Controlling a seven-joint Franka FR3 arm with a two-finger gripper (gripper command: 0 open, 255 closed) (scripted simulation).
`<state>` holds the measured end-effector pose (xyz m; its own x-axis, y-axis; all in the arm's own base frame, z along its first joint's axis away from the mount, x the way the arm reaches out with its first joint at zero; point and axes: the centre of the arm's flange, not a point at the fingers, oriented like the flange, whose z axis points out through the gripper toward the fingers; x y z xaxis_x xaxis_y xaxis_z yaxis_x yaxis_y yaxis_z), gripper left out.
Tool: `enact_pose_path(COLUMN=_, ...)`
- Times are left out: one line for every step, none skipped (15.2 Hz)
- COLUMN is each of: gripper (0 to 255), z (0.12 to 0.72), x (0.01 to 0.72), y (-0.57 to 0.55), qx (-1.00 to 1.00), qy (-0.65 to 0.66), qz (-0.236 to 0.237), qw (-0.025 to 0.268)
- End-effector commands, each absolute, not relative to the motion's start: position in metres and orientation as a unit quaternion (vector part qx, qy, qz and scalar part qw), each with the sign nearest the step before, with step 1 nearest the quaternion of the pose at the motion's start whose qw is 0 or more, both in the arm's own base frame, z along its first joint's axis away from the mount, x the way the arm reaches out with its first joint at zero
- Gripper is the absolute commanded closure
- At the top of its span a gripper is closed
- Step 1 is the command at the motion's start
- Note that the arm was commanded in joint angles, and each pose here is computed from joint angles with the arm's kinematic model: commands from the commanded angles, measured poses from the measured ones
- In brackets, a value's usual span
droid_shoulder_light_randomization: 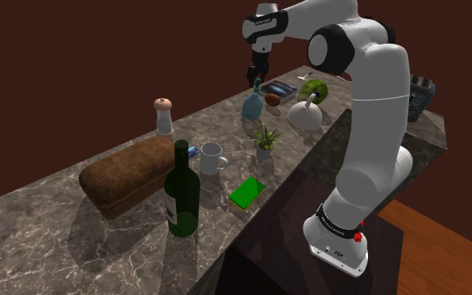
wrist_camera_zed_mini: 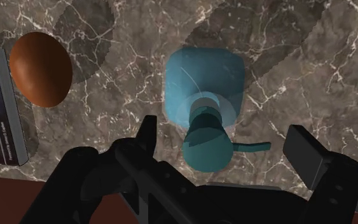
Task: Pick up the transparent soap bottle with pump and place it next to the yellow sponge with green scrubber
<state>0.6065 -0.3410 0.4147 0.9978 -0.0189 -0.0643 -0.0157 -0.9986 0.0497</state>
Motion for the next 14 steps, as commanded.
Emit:
enact_pose_path(gripper=0, z=0.4109, x=0.6059, y=-0.3403, qx=0.999, qy=-0.009, qz=-0.032, qw=0.025)
enact_pose_path(gripper=0, z=0.4109, x=0.6059, y=-0.3403, qx=0.999, qy=-0.009, qz=-0.032, qw=0.025)
enact_pose_path(gripper=0, z=0.4109, x=0.6059, y=-0.3403, qx=0.999, qy=-0.009, qz=-0.032, qw=0.025)
enact_pose_path(gripper=0, z=0.4109, x=0.6059, y=-0.3403, qx=0.999, qy=-0.009, qz=-0.032, qw=0.025)
enact_pose_path(gripper=0, z=0.4109, x=0.6059, y=-0.3403, qx=0.999, qy=-0.009, qz=-0.032, qw=0.025)
enact_pose_path(gripper=0, z=0.4109, x=0.6059, y=-0.3403, qx=0.999, qy=-0.009, qz=-0.032, qw=0.025)
enact_pose_path(gripper=0, z=0.4109, x=0.6059, y=-0.3404, qx=0.999, qy=-0.009, qz=-0.032, qw=0.025)
enact_pose_path(gripper=255, z=0.4109, x=0.6059, y=-0.3404, qx=0.999, qy=-0.009, qz=-0.032, qw=0.025)
enact_pose_path(gripper=255, z=0.4109, x=0.6059, y=-0.3404, qx=0.999, qy=-0.009, qz=-0.032, qw=0.025)
enact_pose_path(gripper=255, z=0.4109, x=0.6059, y=-0.3404, qx=0.999, qy=-0.009, qz=-0.032, qw=0.025)
enact_pose_path(gripper=255, z=0.4109, x=0.6059, y=-0.3404, qx=0.999, qy=-0.009, qz=-0.032, qw=0.025)
enact_pose_path(gripper=255, z=0.4109, x=0.6059, y=-0.3404, qx=0.999, qy=-0.009, qz=-0.032, qw=0.025)
enact_pose_path(gripper=255, z=0.4109, x=0.6059, y=-0.3403, qx=0.999, qy=-0.009, qz=-0.032, qw=0.025)
enact_pose_path(gripper=255, z=0.4108, x=0.6059, y=-0.3403, qx=0.999, qy=-0.009, qz=-0.032, qw=0.025)
